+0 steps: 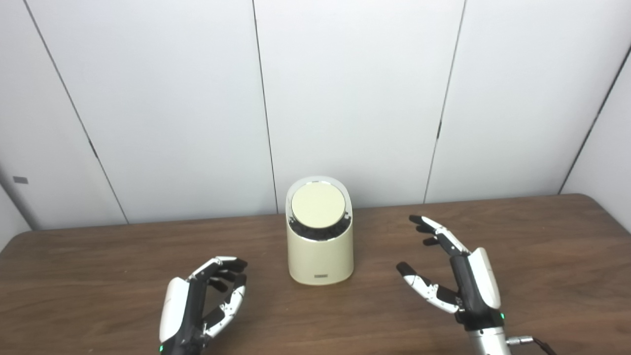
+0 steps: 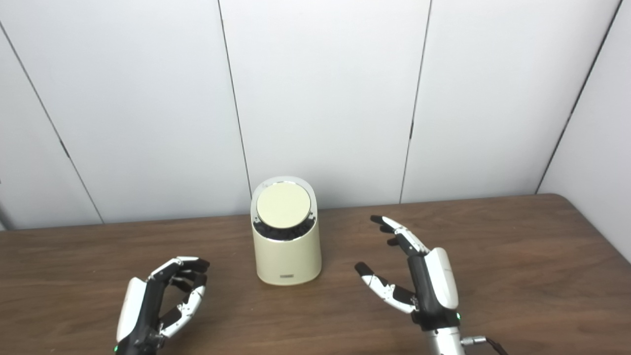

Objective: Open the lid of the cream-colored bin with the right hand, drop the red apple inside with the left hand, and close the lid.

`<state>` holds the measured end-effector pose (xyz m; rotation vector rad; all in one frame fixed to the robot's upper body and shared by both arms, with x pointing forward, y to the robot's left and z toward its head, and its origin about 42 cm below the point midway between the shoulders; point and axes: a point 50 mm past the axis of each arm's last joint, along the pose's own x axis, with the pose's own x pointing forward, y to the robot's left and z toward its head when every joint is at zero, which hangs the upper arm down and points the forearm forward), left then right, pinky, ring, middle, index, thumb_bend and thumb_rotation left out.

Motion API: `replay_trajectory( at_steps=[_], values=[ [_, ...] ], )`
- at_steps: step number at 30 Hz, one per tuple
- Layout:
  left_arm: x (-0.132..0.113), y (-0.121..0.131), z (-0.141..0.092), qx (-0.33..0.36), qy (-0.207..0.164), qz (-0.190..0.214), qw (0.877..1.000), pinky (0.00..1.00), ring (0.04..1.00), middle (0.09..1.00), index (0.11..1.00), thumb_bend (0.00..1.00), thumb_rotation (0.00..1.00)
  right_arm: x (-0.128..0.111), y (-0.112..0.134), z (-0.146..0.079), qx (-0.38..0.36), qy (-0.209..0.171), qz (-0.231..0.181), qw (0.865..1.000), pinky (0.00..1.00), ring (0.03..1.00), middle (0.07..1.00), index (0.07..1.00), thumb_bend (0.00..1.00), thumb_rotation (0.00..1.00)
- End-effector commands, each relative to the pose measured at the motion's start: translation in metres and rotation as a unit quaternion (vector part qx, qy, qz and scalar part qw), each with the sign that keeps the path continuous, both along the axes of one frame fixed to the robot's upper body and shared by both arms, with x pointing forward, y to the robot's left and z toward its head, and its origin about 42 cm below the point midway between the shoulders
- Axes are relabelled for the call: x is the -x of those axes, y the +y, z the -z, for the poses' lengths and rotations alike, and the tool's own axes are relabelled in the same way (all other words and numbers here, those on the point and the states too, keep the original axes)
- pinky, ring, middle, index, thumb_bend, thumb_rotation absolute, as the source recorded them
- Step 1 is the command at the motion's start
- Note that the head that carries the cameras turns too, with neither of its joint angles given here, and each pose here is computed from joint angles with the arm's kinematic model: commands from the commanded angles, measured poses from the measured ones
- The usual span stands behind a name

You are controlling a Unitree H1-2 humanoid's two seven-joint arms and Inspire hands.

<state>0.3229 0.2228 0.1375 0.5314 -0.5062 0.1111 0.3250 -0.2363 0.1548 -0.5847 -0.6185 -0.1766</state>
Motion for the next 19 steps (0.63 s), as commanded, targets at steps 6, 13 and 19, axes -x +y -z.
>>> replay_trajectory(
  at_steps=[6,13,19],
  values=[
    [-0.001,0.009,0.001,0.011,-0.051,-0.018,0.998,0.48,0.583,0.621,0.617,0.2,0.38,0.01,0.009,0.009,-0.056,-0.017,-0.005,0.998,0.63,0.733,0.751,0.746,0.28,0.47],
    [0.001,0.009,0.007,0.056,0.0,0.011,0.998,0.54,0.642,0.67,0.668,0.2,0.43,0.013,0.009,0.016,-0.084,0.014,0.004,0.996,0.63,0.727,0.744,0.734,0.29,0.49],
    [0.003,0.005,0.019,0.18,0.11,0.049,0.976,0.63,0.721,0.735,0.735,0.22,0.29,0.015,0.01,0.018,-0.097,0.07,-0.009,0.993,0.6,0.703,0.728,0.722,0.25,0.36]
  ],
)
